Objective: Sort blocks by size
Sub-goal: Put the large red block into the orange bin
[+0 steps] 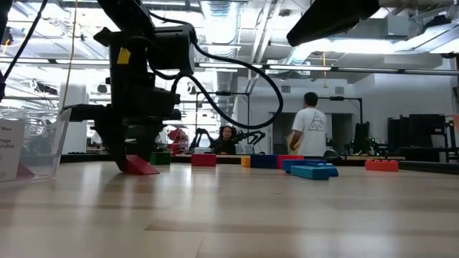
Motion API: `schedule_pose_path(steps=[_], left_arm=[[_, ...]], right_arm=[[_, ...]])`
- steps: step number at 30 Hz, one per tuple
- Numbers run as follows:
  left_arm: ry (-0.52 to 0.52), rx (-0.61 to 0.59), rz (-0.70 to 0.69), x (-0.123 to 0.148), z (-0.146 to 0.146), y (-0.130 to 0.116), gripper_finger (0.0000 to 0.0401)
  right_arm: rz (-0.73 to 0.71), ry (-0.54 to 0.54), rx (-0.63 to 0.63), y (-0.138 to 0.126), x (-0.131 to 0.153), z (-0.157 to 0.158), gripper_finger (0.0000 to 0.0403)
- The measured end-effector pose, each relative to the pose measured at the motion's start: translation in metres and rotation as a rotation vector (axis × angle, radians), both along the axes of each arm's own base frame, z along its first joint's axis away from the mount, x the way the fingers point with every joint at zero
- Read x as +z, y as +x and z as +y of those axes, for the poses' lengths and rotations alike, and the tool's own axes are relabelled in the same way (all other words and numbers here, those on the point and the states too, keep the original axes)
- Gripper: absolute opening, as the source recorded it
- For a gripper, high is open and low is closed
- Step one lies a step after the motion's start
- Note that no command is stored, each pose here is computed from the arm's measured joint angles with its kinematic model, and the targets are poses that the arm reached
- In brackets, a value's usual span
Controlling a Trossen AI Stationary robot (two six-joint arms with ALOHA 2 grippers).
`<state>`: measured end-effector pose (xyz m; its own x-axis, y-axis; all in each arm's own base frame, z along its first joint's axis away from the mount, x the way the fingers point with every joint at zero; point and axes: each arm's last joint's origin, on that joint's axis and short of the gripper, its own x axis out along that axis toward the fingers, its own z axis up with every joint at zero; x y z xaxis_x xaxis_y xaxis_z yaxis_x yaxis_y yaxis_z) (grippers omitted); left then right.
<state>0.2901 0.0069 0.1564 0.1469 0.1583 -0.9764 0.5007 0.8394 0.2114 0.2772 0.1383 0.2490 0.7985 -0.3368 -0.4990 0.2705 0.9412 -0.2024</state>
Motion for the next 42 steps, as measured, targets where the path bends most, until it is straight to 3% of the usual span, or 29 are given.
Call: schedule_pose_path(steps=[6, 12, 14, 17, 20, 25, 31, 35, 42], left_arm=[[-0.005, 0.027, -0.039, 0.001, 0.0, 0.003, 0.0124], [-0.01, 0.079, -0.077, 0.007, 0.002, 0.008, 0.0124], [-0.011, 0.092, -0.106, 0.014, 0.004, 0.01, 0.0124], [-0.03, 0.115, -0.173, 0.028, 0.01, 0.01, 0.0125], [-0.138, 0.154, -0.286, 0.045, 0.017, 0.01, 0.0127], [-0.416, 0.191, -0.483, 0.071, 0.029, 0.013, 0.0127], [-0.667, 0.172, -0.523, 0.076, 0.023, 0.02, 0.0129], [-0.748, 0.164, -0.517, 0.076, 0.016, 0.022, 0.0129], [-0.781, 0.144, -0.543, 0.08, 0.003, 0.026, 0.0129]], right_arm=[[-0.003, -0.015, 0.026, -0.001, 0.001, 0.004, 0.0108], [0.015, 0.009, 0.063, -0.02, 0.006, 0.015, 0.0108], [0.017, 0.054, 0.053, -0.029, 0.009, 0.019, 0.0108], [0.07, 0.033, 0.054, -0.033, 0.0, 0.023, 0.0108], [0.112, -0.053, 0.09, -0.026, -0.015, 0.027, 0.0108], [0.116, -0.283, 0.147, -0.004, -0.03, 0.03, 0.0108], [0.121, -0.434, 0.217, 0.032, -0.017, 0.012, 0.0126], [0.151, -0.507, 0.299, 0.053, -0.01, 0.003, 0.0168], [0.182, -0.589, 0.357, 0.081, -0.014, 0.001, 0.0246]])
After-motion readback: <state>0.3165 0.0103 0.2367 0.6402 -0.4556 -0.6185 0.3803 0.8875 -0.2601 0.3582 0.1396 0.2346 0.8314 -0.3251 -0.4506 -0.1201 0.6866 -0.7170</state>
